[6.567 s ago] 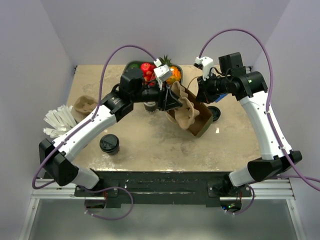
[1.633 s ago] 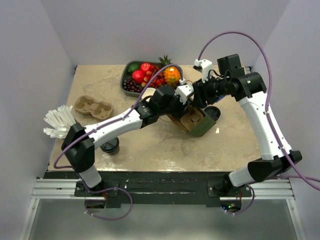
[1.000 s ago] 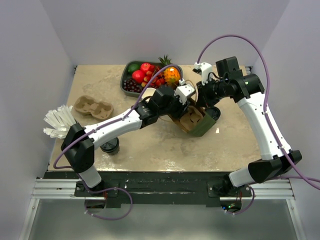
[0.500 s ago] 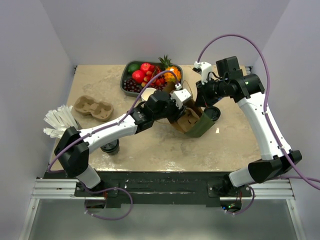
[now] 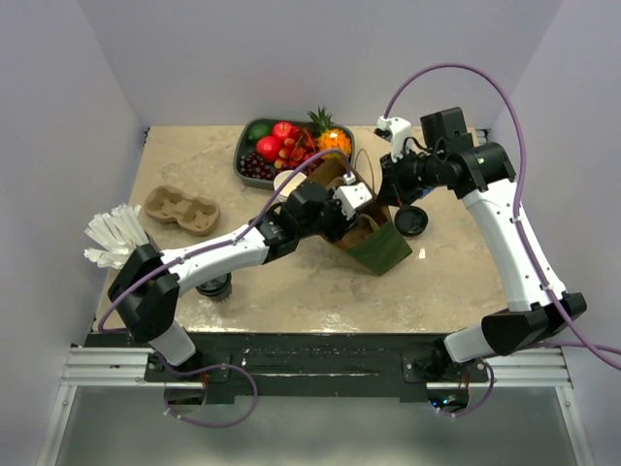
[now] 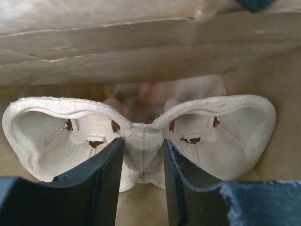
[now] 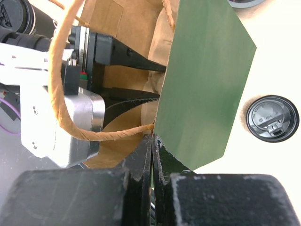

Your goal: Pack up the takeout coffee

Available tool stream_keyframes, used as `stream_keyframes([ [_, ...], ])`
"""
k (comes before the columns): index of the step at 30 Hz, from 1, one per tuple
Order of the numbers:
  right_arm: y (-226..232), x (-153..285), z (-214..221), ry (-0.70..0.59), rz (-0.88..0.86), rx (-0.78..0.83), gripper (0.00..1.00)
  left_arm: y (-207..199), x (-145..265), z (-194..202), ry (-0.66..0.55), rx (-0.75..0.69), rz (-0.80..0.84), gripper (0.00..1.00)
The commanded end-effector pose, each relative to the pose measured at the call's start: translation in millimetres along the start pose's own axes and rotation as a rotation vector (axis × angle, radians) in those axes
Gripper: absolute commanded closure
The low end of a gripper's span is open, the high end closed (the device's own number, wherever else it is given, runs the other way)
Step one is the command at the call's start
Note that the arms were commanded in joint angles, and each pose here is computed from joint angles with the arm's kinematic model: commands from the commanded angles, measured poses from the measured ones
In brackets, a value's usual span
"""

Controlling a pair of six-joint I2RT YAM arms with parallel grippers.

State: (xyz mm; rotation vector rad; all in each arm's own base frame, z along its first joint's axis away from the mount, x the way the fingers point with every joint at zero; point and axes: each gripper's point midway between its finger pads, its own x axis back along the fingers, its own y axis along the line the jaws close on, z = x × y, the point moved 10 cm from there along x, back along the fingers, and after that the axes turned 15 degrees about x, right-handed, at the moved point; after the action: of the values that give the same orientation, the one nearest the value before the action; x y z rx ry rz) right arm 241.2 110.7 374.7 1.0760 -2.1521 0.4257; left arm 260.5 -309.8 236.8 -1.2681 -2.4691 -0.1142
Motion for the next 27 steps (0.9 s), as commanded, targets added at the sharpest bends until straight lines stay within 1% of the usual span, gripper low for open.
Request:
stream_keyframes([
  [1,3.1,16.4,-14.2,-0.099,0.020,0.044,1.00,-5.9,5.1,-19.8,-0.100,-0.068,0.080,1.00],
  [4,3.8,15.4,-12.5,-0.094,0.013,0.049,1.00,-5.2,7.3,-27.3,-0.130,-0.100,0.082,1.00],
  [6,4.9,15.9,-11.3,-0.092,0.004,0.055,1.00,-5.6,7.8,-31.8,-0.140,-0.091,0.079,1.00],
  [8,5.5,17.1,-9.6,-0.089,-0.001,0.065,1.00,-7.4,7.6,-37.4,-0.140,-0.054,0.081,1.00],
  [10,6.0,17.0,-6.9,-0.081,-0.004,0.078,1.00,-7.9,2.9,-32.6,-0.097,-0.023,0.082,1.00],
  [14,8.3,20.1,-4.2,-0.092,-0.009,0.111,1.00,-7.9,-2.3,-27.3,-0.070,0.041,0.061,1.00],
  [21,11.5,28.0,-9.1,-0.149,0.005,0.137,1.00,-5.1,-6.0,-28.0,-0.117,0.071,0.010,1.00],
  [27,12.4,25.2,-7.3,-0.148,-0.023,0.140,1.00,-4.4,-16.4,-25.7,-0.109,0.135,-0.010,1.00],
])
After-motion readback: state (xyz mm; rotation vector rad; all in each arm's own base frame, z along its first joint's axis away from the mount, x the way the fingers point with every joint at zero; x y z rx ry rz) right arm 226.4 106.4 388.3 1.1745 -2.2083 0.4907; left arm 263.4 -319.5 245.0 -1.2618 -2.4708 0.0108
